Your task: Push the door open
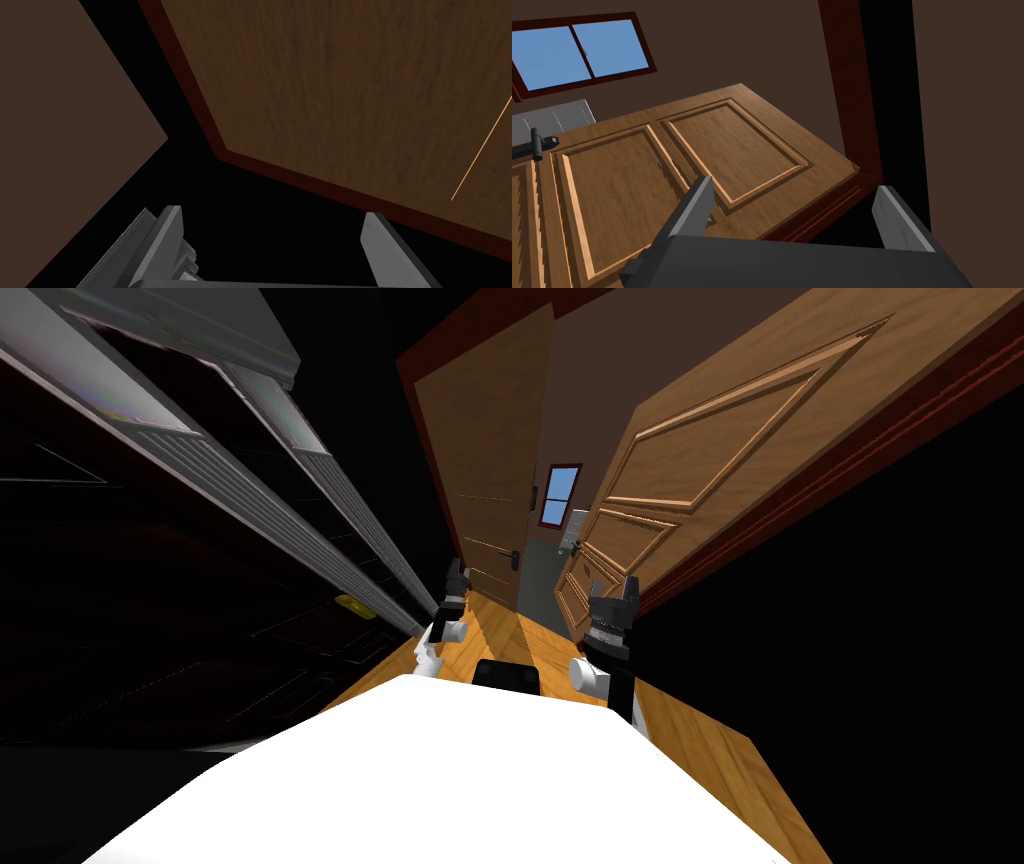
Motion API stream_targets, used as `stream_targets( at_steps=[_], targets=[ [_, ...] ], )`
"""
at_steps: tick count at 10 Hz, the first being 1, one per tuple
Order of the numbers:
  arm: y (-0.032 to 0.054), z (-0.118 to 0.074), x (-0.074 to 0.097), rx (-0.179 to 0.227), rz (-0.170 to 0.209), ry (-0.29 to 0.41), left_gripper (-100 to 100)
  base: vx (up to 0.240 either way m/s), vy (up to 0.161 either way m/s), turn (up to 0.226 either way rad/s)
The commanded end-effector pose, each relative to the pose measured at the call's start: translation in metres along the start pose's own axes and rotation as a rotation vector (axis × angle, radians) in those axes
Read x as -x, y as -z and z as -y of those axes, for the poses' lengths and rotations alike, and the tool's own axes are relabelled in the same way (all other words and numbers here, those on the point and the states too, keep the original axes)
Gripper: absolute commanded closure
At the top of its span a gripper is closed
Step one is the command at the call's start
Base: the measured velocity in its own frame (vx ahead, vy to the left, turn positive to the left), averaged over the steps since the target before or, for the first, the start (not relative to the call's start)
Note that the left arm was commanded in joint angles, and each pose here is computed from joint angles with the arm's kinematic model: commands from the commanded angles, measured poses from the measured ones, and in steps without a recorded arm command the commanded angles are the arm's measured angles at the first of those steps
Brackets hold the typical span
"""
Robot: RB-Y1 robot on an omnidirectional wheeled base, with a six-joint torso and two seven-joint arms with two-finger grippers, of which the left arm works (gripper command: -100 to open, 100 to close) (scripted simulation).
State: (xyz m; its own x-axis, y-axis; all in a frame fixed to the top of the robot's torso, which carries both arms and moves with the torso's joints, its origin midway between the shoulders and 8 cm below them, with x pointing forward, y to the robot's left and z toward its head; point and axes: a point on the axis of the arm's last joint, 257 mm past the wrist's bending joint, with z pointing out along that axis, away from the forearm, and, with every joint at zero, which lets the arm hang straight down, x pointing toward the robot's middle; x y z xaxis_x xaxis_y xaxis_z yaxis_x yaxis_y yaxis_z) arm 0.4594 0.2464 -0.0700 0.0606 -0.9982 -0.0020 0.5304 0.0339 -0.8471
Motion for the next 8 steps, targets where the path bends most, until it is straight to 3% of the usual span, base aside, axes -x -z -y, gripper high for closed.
stream_targets(
  at_steps=[1, 6, 7, 8],
  targets=[
    [-0.0033, -0.016, -0.009, 0.029, -0.020, 0.011, -100, 0.069, 0.055, -0.047],
    [-0.0064, -0.047, -0.023, 0.080, -0.048, 0.026, -100, 0.047, 0.039, -0.017],
    [-0.0108, -0.053, -0.031, 0.089, -0.062, 0.034, -100, 0.056, 0.041, -0.026],
    [-0.0081, -0.060, -0.031, 0.103, -0.062, 0.033, -100, 0.049, 0.037, -0.018]
  ],
)
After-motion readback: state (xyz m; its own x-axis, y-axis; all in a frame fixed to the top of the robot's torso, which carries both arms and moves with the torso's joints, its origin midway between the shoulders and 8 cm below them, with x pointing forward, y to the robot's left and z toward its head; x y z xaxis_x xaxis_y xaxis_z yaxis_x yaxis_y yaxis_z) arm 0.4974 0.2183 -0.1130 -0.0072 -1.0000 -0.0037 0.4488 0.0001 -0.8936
